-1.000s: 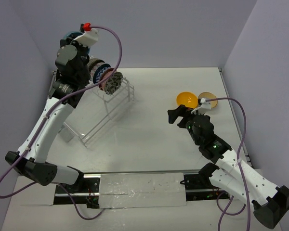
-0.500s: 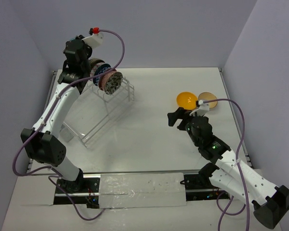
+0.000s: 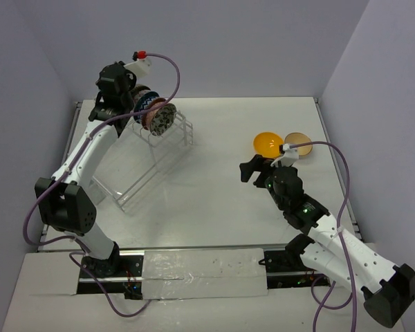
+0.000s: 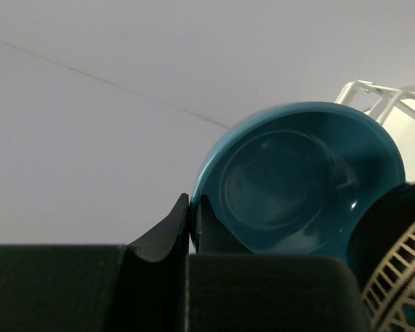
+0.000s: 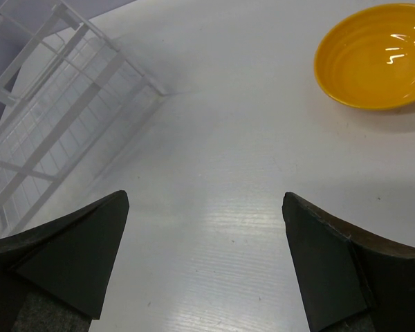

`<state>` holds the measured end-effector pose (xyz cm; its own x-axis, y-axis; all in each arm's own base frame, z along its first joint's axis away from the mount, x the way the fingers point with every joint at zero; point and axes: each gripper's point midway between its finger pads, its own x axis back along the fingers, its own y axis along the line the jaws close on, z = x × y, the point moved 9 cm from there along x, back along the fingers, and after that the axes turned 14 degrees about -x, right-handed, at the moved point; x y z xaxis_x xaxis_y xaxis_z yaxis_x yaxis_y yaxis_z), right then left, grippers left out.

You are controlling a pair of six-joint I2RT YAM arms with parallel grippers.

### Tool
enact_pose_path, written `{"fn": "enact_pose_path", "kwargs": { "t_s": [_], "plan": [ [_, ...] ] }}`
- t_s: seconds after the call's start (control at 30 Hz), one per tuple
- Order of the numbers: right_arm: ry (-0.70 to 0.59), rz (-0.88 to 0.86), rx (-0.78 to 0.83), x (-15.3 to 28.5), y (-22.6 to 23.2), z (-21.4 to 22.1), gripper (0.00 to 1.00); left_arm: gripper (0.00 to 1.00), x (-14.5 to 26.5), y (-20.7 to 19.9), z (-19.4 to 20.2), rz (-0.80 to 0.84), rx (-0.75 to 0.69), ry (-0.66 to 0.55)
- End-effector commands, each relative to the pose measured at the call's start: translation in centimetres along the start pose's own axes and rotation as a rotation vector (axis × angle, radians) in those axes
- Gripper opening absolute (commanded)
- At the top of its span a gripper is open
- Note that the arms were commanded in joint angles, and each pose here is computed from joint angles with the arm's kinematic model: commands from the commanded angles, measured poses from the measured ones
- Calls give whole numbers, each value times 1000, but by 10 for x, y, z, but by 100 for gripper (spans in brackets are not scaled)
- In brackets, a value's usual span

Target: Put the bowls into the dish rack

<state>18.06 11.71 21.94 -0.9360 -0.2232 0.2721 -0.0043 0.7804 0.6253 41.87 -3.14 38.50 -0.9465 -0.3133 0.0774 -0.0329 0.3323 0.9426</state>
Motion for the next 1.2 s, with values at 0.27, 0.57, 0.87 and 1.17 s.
{"fn": "enact_pose_path", "kwargs": {
  "t_s": [0.27,0.57,0.87,1.17],
  "plan": [
    [-19,-19,-17,1,0,0,100,0,20,0,-15,-35,21,-73],
    [-23,-21,-17,4,-1,-1,100,0,23,13,-23,-124,22,-60],
    [-30,-19,-20,5,-1,-2,100,0,29,21,-31,-137,18,-68],
    [-22,-25,-19,4,0,-1,100,0,31,-9,-21,-52,-15,-60]
  ]
}}
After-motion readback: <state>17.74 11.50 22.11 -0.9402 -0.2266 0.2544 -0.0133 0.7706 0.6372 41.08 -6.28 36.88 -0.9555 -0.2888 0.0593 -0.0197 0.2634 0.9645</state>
